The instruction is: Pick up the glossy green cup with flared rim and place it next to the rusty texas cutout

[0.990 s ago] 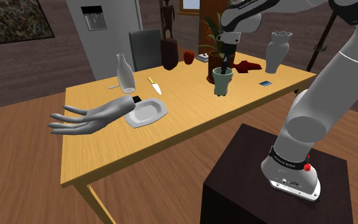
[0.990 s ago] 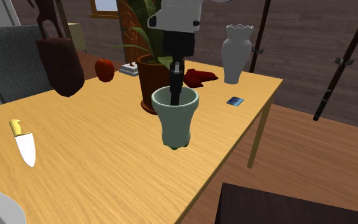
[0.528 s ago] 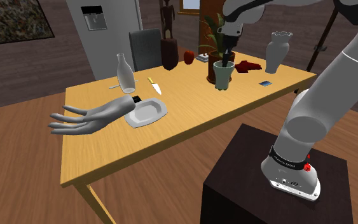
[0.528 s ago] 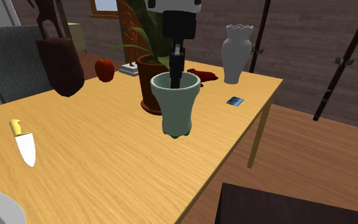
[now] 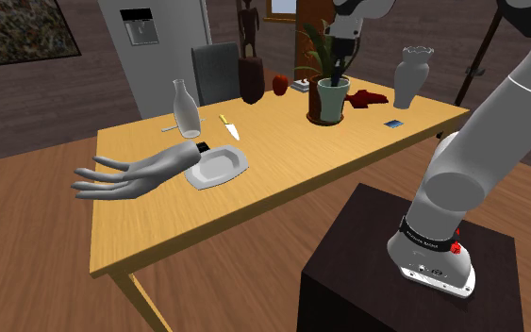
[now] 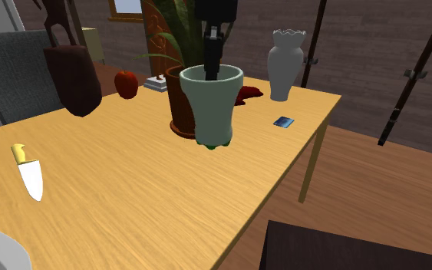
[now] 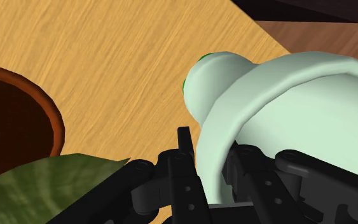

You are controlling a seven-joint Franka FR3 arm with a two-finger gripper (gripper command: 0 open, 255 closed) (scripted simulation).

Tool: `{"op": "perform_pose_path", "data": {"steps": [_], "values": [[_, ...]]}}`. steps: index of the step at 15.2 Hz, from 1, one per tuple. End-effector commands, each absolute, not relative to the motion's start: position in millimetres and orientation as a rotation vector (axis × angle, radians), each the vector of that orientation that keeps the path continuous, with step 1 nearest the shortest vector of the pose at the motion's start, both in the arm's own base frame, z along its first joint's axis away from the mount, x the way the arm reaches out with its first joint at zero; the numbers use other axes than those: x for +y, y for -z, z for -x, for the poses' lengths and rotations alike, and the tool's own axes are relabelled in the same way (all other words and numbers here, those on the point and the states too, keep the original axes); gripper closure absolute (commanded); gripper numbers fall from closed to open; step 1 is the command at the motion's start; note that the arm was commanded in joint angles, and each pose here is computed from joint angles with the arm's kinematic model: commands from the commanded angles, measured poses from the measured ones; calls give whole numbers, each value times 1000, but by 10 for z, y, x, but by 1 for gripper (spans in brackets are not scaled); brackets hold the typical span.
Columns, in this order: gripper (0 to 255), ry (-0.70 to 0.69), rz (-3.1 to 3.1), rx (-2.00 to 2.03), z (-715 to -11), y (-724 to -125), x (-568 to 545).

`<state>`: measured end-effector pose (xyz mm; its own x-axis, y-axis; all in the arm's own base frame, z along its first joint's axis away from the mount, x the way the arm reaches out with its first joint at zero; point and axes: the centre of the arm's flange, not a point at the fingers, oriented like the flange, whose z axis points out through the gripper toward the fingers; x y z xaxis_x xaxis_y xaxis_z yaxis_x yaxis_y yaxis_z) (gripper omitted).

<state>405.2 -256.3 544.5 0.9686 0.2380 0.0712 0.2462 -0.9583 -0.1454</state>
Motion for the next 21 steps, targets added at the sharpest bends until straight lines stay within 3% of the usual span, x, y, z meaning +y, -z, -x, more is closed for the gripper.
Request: {"op": "perform_pose_path", "data": {"steps": [1,14,21], "values": [[255,79,2964,-367,-4051,-5544,-2556],[255,79,2964,-367,-4051,-6231,-2556],[255,79,2964,-367,-4002,-5963,-3298]]}}
